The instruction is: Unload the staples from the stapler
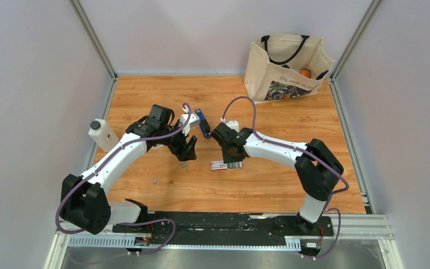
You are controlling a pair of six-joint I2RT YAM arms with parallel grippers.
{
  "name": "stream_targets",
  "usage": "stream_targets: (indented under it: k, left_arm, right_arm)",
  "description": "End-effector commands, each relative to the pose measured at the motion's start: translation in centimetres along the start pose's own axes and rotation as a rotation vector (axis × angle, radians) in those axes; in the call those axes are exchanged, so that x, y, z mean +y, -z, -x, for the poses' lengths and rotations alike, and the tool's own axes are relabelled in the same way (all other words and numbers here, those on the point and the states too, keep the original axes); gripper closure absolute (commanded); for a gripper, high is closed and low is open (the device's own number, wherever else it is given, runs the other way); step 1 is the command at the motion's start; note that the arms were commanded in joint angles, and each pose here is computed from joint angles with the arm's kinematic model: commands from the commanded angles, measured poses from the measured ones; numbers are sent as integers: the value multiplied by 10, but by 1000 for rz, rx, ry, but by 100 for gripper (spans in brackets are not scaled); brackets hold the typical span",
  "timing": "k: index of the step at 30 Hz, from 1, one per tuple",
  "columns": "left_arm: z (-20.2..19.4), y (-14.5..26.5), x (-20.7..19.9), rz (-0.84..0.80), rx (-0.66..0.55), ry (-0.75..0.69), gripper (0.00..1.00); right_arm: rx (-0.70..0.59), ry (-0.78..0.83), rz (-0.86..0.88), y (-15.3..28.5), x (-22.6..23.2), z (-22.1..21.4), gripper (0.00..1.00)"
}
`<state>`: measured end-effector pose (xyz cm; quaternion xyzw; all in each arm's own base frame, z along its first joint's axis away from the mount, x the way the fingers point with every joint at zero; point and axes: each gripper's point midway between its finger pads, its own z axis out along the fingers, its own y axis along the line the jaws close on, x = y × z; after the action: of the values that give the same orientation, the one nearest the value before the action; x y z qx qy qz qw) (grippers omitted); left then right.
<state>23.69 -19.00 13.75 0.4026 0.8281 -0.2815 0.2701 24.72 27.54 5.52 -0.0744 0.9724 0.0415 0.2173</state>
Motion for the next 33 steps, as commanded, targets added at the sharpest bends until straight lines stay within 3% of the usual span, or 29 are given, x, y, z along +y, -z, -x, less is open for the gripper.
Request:
stream_targets:
  k: [1, 33]
  left_arm:
    - [15, 9, -6, -5, -51, -52, 18]
    - [17, 10, -6, -7, -52, -58, 18]
  right_arm:
    - [-39, 11, -3, -4, 8, 14, 70]
    - [-3, 20, -26, -19, 4, 3, 79]
